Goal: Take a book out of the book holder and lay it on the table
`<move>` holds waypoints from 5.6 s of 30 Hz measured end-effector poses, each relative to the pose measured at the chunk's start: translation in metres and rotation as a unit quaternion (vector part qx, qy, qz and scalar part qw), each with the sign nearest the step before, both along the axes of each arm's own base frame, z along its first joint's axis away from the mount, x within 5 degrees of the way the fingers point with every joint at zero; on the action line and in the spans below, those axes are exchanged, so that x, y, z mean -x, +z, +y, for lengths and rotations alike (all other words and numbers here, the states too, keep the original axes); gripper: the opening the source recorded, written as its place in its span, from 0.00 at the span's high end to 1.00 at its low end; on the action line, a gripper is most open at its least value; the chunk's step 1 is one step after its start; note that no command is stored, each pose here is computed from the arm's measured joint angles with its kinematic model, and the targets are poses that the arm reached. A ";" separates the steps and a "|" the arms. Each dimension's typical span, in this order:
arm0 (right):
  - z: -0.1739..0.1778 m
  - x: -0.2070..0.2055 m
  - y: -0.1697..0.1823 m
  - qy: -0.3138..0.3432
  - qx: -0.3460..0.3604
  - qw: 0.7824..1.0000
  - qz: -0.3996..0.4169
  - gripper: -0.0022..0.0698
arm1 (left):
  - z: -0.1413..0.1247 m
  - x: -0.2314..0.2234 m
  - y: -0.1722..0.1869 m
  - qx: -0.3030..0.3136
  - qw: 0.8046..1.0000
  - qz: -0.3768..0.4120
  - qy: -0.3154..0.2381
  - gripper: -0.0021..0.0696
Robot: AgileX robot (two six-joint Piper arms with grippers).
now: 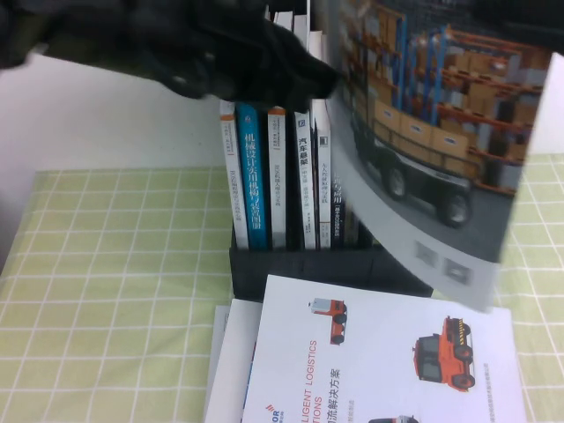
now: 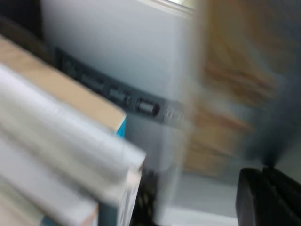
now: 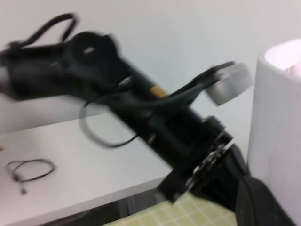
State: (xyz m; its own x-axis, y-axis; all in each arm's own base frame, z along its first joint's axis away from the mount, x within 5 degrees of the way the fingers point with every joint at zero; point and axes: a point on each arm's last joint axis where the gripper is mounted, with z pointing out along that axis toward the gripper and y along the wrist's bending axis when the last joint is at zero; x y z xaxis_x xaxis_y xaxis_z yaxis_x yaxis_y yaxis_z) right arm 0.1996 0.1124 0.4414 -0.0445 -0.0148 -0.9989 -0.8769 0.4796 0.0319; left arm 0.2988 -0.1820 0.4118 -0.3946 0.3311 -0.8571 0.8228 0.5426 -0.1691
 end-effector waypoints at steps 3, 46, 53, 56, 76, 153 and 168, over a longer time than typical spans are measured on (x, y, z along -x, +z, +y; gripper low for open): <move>0.001 0.022 0.019 0.048 0.016 0.998 -0.028 0.94 | 0.028 0.012 0.016 -0.001 1.000 0.012 0.016 0.97; 0.214 0.010 -0.214 0.050 0.625 0.778 0.026 0.94 | 0.128 0.128 -0.021 0.011 0.973 0.113 0.202 0.97; 0.227 0.011 -0.246 0.075 0.640 0.764 0.028 0.94 | 0.119 0.131 -0.024 -0.016 0.979 0.105 0.174 0.97; 0.229 0.012 -0.246 0.097 0.639 0.763 0.011 0.91 | 0.116 0.133 -0.025 -0.031 0.981 0.101 0.163 0.97; 0.210 0.027 -0.186 0.113 0.601 0.791 -0.003 0.25 | 0.117 0.133 -0.027 -0.045 0.980 0.098 0.168 0.97; -0.022 0.073 -0.156 -0.187 0.341 0.920 0.046 0.97 | 0.177 0.243 -0.235 0.065 0.865 -0.103 0.487 0.97; -0.022 0.073 -0.157 -0.187 0.342 0.920 0.046 0.97 | 0.180 0.246 -0.240 0.035 0.864 -0.097 0.493 0.97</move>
